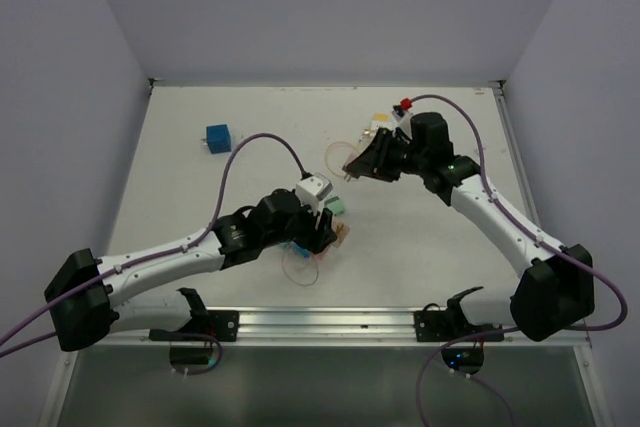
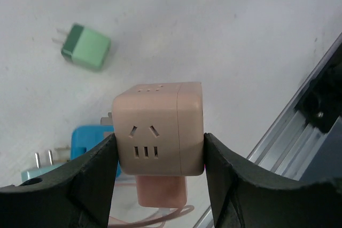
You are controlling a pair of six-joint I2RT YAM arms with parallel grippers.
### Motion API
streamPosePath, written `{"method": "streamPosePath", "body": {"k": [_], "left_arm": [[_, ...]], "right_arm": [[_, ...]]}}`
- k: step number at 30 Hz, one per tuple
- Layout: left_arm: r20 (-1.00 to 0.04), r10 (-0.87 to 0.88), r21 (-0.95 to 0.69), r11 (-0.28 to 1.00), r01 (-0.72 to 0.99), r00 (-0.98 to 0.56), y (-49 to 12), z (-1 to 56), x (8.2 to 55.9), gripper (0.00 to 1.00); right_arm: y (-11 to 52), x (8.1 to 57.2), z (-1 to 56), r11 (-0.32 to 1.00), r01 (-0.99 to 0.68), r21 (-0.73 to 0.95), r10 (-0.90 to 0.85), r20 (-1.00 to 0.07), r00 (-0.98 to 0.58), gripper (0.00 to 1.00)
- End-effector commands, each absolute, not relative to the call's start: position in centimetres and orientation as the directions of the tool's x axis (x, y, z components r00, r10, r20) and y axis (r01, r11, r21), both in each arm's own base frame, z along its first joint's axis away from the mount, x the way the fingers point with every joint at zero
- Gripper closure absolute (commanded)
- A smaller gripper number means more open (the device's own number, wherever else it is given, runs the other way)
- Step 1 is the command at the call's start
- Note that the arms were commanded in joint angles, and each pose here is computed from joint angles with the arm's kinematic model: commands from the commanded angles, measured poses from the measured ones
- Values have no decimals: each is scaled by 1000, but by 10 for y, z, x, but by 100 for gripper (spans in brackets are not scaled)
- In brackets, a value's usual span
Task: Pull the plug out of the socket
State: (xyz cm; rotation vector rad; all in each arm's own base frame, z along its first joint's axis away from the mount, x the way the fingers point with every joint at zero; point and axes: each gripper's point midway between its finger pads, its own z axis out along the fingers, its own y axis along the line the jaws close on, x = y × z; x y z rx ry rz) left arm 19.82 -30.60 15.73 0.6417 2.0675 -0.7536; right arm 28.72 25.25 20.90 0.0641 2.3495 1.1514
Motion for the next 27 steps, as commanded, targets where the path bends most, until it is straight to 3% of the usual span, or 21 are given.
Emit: {"method": "streamPosePath", "body": {"k": [1, 10, 20, 27], "left_arm": [[-697, 309, -296, 698, 652, -647, -283, 108, 163, 100], [-773, 229, -255, 742, 620, -592, -280, 142, 183, 100], [-834, 90, -195, 875, 443, -544, -260, 183, 242, 100], [-820, -59, -254, 929, 269, -570, -240, 189, 274, 100]], "right_arm": [[221, 348, 276, 660, -255, 707, 418, -627, -657, 100], [202, 352, 254, 686, -189, 703, 434, -604, -668, 100], [213, 283, 104, 709, -81, 701, 279, -384, -880, 96], [231, 266, 62, 698, -95, 710, 210, -330, -920, 93]]}}
